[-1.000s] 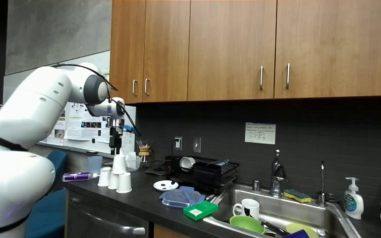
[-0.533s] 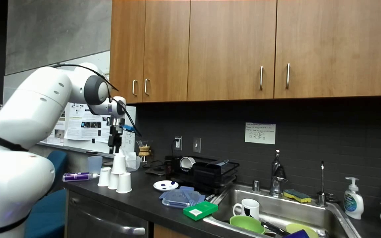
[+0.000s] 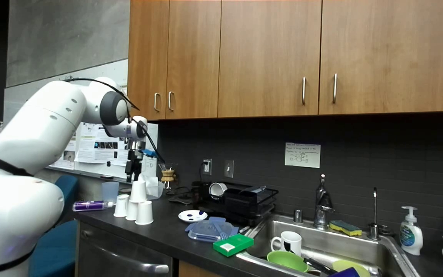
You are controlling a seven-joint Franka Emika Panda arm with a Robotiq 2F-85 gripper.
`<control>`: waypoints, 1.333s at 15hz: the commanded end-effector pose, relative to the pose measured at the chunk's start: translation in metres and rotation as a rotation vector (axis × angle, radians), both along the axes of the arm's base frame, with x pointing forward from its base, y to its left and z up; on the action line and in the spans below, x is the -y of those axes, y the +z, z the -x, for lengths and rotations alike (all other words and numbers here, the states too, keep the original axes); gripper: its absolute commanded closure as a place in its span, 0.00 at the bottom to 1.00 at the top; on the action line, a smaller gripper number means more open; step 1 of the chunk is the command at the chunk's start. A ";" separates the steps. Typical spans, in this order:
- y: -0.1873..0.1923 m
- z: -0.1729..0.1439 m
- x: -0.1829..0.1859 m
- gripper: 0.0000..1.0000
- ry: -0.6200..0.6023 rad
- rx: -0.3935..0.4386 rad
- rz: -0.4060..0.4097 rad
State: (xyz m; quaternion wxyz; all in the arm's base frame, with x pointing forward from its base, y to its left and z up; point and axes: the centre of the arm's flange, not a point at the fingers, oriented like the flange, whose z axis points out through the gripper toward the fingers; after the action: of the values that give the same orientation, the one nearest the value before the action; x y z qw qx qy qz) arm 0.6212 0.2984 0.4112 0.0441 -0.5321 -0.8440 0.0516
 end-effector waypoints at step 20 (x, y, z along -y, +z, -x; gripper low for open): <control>-0.052 0.011 0.006 0.00 -0.062 0.032 -0.078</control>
State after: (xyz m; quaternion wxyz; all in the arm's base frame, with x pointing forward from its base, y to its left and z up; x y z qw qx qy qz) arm 0.6202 0.3000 0.3601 0.0527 -0.5494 -0.8337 0.0187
